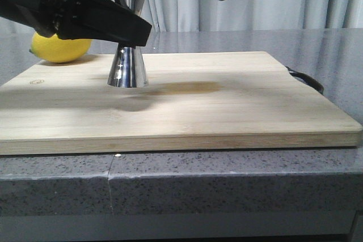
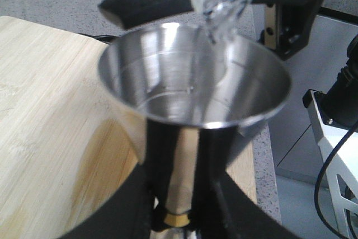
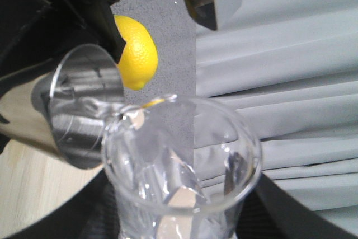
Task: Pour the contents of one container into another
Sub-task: 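Tilt the beaker with the right gripper, pouring liquid into the held jigger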
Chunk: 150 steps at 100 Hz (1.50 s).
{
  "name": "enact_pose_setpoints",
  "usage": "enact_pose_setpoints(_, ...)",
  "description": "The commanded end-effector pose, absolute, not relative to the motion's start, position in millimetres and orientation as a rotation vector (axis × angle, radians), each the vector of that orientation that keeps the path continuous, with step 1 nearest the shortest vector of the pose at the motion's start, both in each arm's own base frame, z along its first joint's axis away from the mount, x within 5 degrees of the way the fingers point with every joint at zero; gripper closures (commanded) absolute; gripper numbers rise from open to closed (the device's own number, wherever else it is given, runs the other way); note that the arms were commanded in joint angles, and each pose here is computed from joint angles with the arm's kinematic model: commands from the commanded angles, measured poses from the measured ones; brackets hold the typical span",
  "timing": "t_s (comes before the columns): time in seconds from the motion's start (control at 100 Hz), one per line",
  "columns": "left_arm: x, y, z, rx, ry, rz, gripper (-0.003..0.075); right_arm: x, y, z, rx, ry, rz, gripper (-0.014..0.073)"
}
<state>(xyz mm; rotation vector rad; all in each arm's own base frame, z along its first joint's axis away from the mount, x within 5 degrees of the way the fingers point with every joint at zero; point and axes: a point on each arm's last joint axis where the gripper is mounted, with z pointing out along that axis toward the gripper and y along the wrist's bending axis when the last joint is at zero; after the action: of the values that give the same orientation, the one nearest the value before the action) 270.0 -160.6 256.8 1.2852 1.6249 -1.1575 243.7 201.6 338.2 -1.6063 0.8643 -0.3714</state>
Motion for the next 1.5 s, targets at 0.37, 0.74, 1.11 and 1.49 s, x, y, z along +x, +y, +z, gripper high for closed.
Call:
enact_pose_setpoints(0.37, 261.0, -164.4, 284.6, 1.271, 1.485, -1.274, 0.0740, 236.5, 199.5, 363.0, -1.557, 0.791, -0.385, 0.0414)
enact_pose_setpoints(0.74, 261.0, -164.3, 284.6, 1.272, 1.485, -1.274, 0.0740, 236.6, 199.2, 362.2, -1.582, 0.767, -0.416, 0.0414)
enact_pose_setpoints(1.11, 260.9, -164.3, 284.5, 1.274, 1.485, -1.273, 0.0740, 237.4, 198.4, 361.7, -1.590, 0.767, -0.437, 0.0414)
enact_pose_setpoints(1.49, 260.9, -164.3, 284.5, 1.274, 1.485, -1.273, 0.0740, 237.4, 198.4, 361.5, -1.600, 0.754, -0.448, 0.0414)
